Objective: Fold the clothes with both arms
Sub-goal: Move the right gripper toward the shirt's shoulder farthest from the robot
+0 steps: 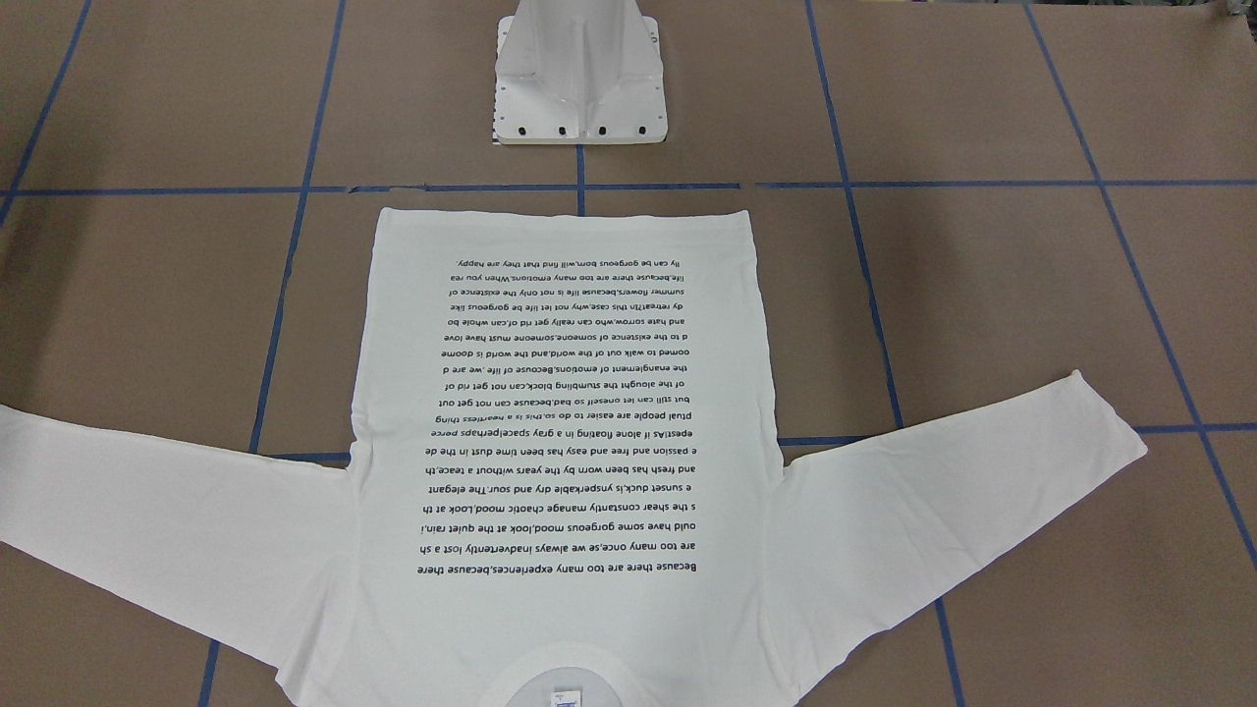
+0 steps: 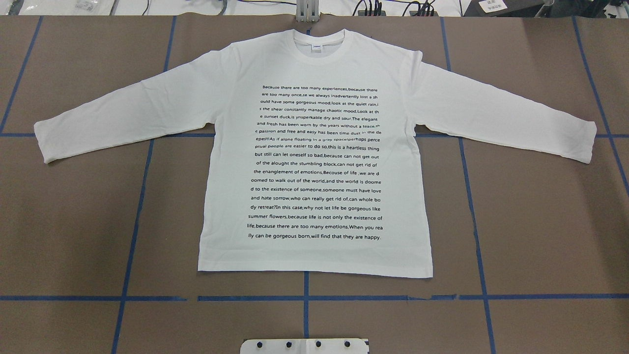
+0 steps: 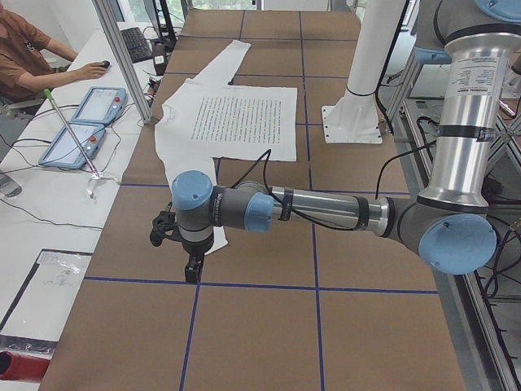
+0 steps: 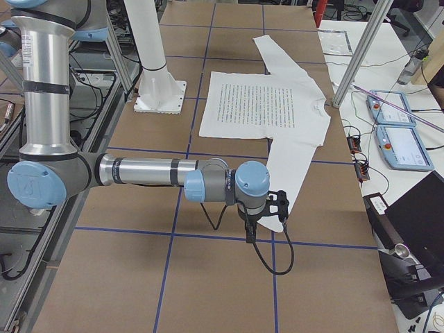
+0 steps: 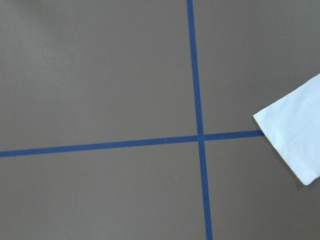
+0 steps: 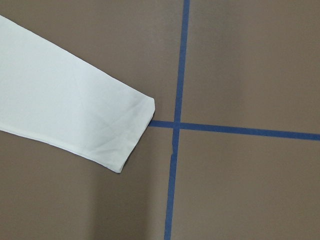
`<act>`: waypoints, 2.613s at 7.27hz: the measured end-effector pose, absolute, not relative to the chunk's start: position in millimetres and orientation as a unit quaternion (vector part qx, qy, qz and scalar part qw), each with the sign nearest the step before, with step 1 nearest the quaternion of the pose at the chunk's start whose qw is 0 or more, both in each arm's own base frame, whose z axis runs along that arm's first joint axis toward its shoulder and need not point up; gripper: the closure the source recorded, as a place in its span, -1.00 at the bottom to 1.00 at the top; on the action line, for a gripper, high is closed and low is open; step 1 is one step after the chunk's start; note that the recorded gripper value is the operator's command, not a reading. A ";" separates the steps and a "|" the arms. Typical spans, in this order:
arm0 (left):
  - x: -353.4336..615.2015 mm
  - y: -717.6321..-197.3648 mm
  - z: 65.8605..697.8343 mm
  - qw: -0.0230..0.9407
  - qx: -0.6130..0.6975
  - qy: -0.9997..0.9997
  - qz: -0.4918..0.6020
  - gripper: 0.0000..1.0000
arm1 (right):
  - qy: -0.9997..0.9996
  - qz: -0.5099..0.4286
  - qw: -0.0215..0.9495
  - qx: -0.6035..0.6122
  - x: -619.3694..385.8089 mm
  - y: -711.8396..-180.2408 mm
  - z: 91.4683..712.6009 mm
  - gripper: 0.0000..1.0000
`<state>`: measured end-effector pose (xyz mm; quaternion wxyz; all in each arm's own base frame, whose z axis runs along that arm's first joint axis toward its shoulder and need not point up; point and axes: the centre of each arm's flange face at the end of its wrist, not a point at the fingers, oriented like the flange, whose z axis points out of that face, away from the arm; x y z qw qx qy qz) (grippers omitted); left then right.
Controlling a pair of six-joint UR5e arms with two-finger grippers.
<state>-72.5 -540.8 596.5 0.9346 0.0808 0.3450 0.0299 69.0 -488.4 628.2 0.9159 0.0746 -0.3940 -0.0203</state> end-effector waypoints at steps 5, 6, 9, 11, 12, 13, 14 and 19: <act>-32.9 -573.3 597.0 0.927 0.114 0.348 0.077 -1.00 | -0.397 -0.064 0.912 0.082 24.9 -549.1 631.4 -1.00; -32.7 -575.9 595.5 0.926 0.122 0.347 0.082 -1.00 | -0.399 -0.059 0.911 0.081 13.0 -555.7 634.2 -1.00; -30.2 -576.4 582.4 0.919 0.137 0.359 0.090 -1.00 | -0.417 -0.032 0.905 0.081 -42.5 -564.1 660.2 -1.00; -22.6 -573.9 583.4 0.899 0.125 0.410 0.092 -1.00 | -0.418 -0.039 0.906 0.058 -88.8 -574.1 676.0 -1.00; -21.1 -572.9 583.3 0.894 0.123 0.421 0.093 -1.00 | -0.410 -0.044 0.910 0.048 -105.0 -581.4 685.4 -1.00; -20.9 -572.4 582.7 0.892 0.123 0.425 0.093 -1.00 | -0.397 -0.046 0.916 0.046 -113.3 -585.8 692.2 -1.00; -21.1 -571.9 582.3 0.891 0.125 0.426 0.094 -1.00 | -0.386 -0.047 0.920 0.048 -116.6 -588.7 694.9 -1.00; -22.1 -570.3 579.1 0.889 0.138 0.424 0.100 -1.00 | -0.368 -0.041 0.928 0.046 -116.6 -590.3 703.4 -1.00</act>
